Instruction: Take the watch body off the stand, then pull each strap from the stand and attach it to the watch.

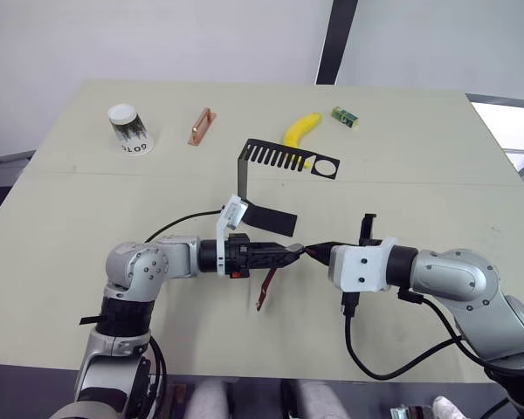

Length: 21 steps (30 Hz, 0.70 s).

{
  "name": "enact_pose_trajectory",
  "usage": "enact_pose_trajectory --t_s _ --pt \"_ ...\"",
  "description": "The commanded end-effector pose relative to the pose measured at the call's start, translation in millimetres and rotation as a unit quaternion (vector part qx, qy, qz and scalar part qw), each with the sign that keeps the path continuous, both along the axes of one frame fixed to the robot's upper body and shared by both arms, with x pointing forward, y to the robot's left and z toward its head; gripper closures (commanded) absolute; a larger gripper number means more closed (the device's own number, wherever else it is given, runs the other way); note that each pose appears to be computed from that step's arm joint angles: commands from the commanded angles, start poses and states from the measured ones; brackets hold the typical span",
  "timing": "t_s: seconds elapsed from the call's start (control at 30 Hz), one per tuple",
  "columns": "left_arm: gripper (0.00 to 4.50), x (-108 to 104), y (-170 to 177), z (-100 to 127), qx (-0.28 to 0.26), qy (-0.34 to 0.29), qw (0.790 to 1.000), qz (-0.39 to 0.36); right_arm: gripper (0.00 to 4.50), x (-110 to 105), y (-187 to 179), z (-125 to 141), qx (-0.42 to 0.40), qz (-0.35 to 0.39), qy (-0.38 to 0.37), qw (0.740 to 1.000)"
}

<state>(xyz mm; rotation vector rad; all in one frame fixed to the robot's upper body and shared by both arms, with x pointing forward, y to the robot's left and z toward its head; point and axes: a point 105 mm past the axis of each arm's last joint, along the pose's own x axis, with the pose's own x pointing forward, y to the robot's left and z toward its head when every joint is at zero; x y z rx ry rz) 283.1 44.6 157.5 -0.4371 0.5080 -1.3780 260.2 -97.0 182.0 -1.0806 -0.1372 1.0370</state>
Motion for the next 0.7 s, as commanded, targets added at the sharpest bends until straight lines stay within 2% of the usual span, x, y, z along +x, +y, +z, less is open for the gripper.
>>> enact_pose_trajectory --t_s 0.03,0.7 --pt "2.9 -6.3 -4.5 12.4 -0.015 -0.025 0.999 -0.016 4.5 -2.9 4.6 10.6 0.007 0.012 -0.026 1.0" --pt "2.9 -7.2 -8.2 13.4 -0.015 -0.034 0.999 -0.018 4.5 -1.8 7.3 9.8 0.001 0.017 -0.028 0.999"
